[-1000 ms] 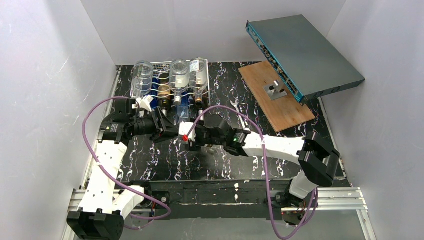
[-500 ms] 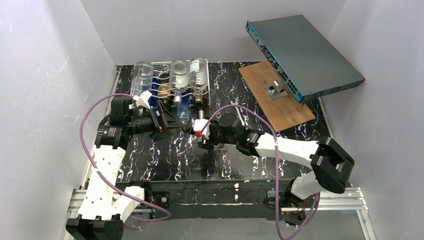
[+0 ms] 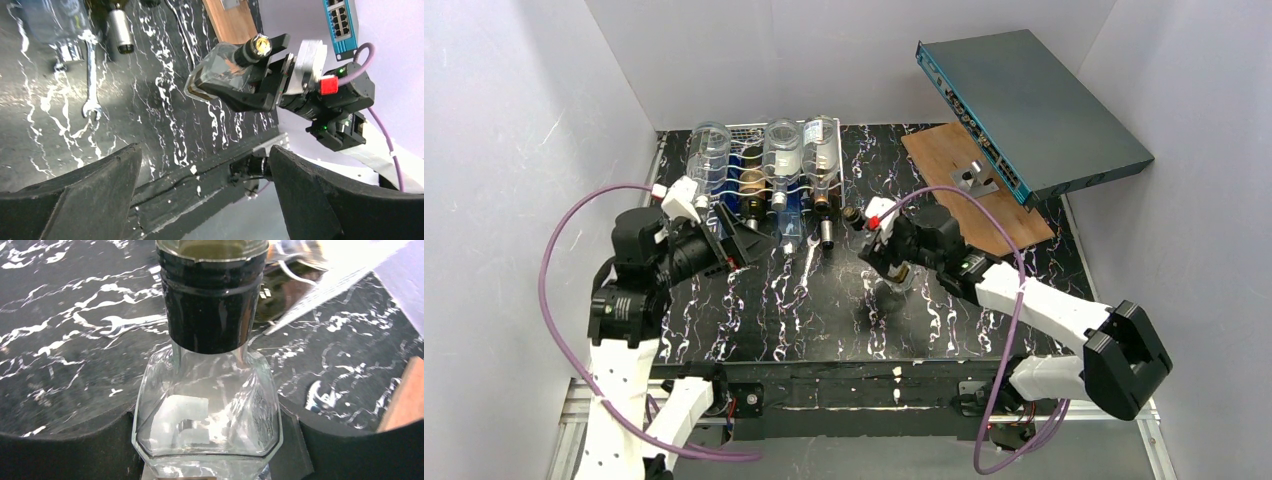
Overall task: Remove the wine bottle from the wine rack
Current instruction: Place the wine bottle at the center of the board.
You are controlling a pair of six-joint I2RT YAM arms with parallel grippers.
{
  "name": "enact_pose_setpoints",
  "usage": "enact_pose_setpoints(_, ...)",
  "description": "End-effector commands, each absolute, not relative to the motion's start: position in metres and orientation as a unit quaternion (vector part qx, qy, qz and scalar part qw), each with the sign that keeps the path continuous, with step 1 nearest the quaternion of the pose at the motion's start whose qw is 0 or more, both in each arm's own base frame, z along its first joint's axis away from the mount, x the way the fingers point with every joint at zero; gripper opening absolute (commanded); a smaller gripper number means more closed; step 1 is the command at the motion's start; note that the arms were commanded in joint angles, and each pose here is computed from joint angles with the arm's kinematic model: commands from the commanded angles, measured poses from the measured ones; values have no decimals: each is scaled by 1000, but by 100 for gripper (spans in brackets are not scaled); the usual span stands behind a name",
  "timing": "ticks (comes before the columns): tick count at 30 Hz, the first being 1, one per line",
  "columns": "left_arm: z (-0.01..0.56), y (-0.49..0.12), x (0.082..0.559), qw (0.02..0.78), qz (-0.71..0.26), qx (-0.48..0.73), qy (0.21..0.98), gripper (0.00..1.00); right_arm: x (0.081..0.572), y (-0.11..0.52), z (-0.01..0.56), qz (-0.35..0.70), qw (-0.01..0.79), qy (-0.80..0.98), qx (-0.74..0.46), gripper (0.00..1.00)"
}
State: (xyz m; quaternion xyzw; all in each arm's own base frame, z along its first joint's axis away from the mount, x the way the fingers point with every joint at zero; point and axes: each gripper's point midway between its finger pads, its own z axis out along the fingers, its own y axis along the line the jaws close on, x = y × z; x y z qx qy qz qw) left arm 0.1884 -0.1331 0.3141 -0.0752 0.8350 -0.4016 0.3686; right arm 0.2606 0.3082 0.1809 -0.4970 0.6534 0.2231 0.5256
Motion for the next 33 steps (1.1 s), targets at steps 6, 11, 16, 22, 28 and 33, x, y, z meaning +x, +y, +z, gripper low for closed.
enact_pose_setpoints(6,314,-115,179,467,-372,-82,798,98,322,292,283,215,669,598,-384,1)
enact_pose_setpoints(11,304,-114,170,473,-375,-91,792,98,349,300,293,205,682,598,-368,1)
enact_pose_setpoints(16,300,-113,167,474,-374,-92,792,98,383,309,294,196,681,606,-362,1)
enact_pose_setpoints(22,301,-114,169,468,-374,-96,795,98,423,319,316,193,704,589,-345,1)
enact_pose_setpoints(28,301,-112,170,469,-372,-103,794,98,476,325,334,191,731,580,-304,1)
enact_pose_setpoints(33,302,-109,170,477,-364,-101,794,98,516,326,342,173,764,561,-268,1)
